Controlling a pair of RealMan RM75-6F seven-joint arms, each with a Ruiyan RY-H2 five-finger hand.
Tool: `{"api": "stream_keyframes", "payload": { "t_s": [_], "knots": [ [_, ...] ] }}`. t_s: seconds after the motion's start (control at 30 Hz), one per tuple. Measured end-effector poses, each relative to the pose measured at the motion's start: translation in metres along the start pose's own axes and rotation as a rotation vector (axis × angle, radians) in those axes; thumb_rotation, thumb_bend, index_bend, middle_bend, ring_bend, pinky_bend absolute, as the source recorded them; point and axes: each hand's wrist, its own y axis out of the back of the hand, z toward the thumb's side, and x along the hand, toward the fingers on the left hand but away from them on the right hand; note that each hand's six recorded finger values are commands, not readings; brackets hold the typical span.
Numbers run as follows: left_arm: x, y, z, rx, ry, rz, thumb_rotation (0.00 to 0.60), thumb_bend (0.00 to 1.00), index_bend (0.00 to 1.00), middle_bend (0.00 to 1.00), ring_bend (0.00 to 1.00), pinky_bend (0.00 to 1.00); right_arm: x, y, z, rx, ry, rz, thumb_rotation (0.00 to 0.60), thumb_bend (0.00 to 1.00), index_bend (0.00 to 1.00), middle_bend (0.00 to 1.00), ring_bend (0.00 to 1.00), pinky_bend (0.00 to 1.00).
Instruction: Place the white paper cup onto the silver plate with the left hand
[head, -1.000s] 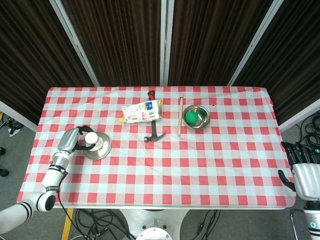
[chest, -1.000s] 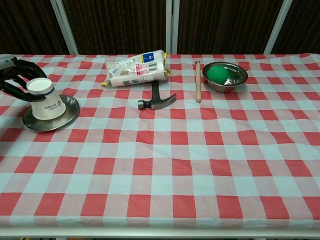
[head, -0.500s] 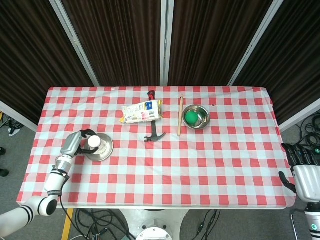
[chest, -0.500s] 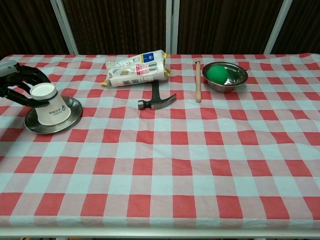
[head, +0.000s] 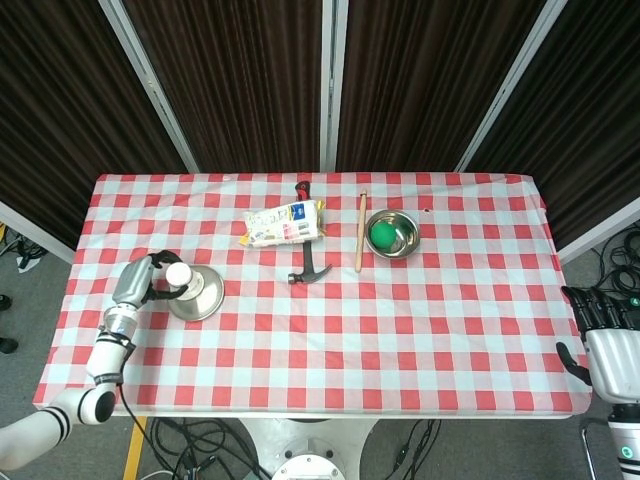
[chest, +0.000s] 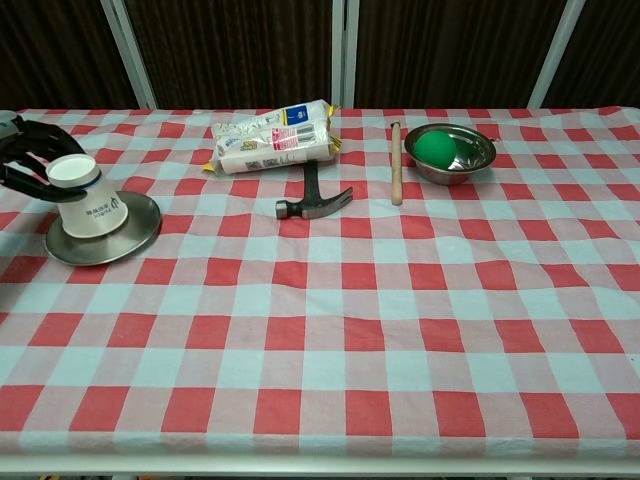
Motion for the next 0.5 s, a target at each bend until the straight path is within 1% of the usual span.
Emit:
{"api": "stream_keyframes", "payload": {
  "t_s": [0.2,0.3,0.37,0.47,0.5],
  "knots": [
    [-0.013,-0.017,0.016,-0.022,-0.053,-0.083,0.600,0.22,0.51,0.44,0.30,0.30,-0.001,-0.001,0.001,0.001,0.001,0.005,0.600,0.22,0.10,0.14,0.06,0.15],
    [-0.019,-0.020,0.020,-0.028,-0.072,-0.117,0.600,0.22,0.51,0.44,0.30,0.29,-0.002,0.000,0.000,0.004,-0.002,0.002,0.600,0.22,0.10,0.14,0.06,0.15],
    [-0.019,-0.019,0.020,-0.027,-0.071,-0.111,0.600,0.22,0.51,0.44,0.30,0.29,-0.002,0.000,0.000,0.004,-0.003,0.002,0.600,0.22,0.10,0.14,0.06,0.15],
    [-0.013,-0.012,0.017,-0.031,-0.063,-0.058,0.600,0.22,0.51,0.44,0.30,0.29,-0.003,0.000,0.001,0.004,-0.002,0.005,0.600,0.22,0.10,0.14,0.06,0.15],
    [-0.010,-0.008,0.014,-0.027,-0.057,-0.030,0.600,0.22,0.51,0.44,0.30,0.29,-0.003,0.000,0.001,0.004,-0.001,0.006,0.600,0.22,0.10,0.14,0.06,0.15]
  ]
}}
